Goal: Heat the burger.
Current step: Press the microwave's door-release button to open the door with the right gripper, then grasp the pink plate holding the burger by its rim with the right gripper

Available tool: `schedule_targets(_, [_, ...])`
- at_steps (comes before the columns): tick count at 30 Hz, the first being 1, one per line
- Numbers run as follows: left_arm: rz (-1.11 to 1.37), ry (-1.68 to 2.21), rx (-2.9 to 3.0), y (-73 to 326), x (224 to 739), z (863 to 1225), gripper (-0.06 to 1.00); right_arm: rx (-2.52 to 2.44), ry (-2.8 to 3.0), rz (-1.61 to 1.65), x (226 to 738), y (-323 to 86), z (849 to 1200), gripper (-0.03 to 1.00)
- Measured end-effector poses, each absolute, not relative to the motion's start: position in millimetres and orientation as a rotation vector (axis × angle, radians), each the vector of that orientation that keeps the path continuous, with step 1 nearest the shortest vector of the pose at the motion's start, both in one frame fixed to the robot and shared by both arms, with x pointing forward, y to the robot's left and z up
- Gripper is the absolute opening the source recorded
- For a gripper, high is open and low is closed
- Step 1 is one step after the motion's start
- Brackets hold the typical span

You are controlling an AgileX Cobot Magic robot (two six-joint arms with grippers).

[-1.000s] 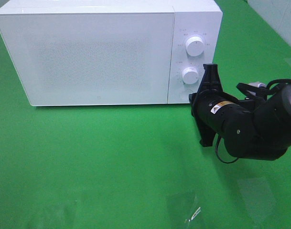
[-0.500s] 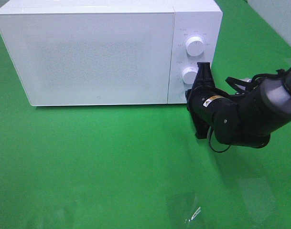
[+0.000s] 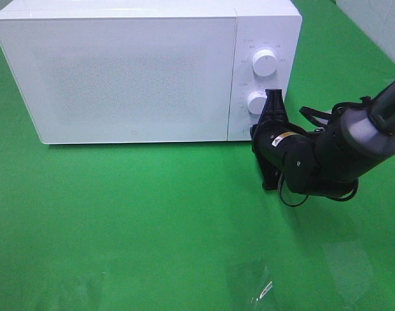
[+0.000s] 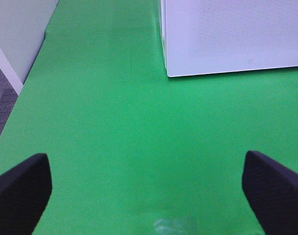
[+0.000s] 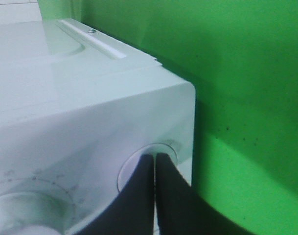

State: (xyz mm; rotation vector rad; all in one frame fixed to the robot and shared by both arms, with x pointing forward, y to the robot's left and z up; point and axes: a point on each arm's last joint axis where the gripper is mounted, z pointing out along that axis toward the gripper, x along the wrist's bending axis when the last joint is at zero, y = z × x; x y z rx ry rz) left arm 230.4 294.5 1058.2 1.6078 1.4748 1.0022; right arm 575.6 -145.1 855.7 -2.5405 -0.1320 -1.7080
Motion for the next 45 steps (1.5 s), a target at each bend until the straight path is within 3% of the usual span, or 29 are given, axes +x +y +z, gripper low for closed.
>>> schedule_targets(45, [1.002,1.475,1.608,295,230,1058,0.98,-2.528,-0.004,-1.855,593,-131,848,0.0])
